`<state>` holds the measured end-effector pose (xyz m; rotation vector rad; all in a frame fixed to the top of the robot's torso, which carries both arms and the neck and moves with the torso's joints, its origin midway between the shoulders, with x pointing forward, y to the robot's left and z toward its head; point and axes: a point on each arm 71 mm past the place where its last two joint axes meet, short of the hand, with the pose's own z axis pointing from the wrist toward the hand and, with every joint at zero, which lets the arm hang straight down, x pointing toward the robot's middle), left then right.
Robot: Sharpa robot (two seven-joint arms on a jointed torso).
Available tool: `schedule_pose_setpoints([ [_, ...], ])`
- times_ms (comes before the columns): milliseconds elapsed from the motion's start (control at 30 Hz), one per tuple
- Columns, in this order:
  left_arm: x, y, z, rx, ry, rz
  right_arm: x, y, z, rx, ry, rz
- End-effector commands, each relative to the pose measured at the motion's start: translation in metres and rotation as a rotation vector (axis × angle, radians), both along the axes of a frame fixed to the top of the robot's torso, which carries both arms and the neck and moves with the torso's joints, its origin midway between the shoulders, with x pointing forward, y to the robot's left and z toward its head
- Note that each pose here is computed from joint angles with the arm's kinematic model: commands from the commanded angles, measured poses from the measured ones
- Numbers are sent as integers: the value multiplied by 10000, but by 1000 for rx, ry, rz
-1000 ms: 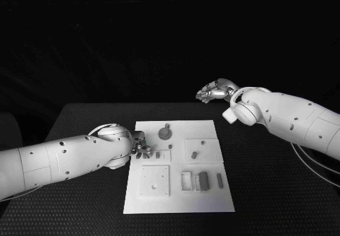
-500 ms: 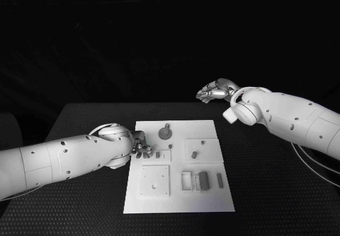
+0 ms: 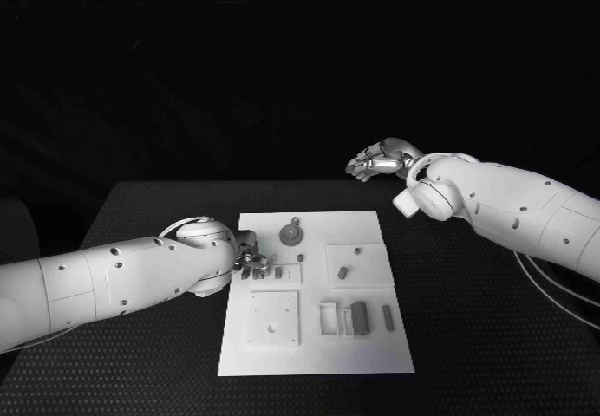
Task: Assemble the parts on the task board
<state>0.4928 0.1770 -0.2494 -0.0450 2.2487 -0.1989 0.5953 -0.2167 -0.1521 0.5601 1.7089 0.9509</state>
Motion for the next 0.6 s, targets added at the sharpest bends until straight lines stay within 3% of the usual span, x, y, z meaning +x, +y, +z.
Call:
schedule_pose_setpoints([
  [33, -58, -29, -89, 16, 48, -21, -6, 18, 0, 5, 2, 18],
  [600, -34, 15, -91, 19, 44, -7, -7, 7, -2, 4, 4, 18],
])
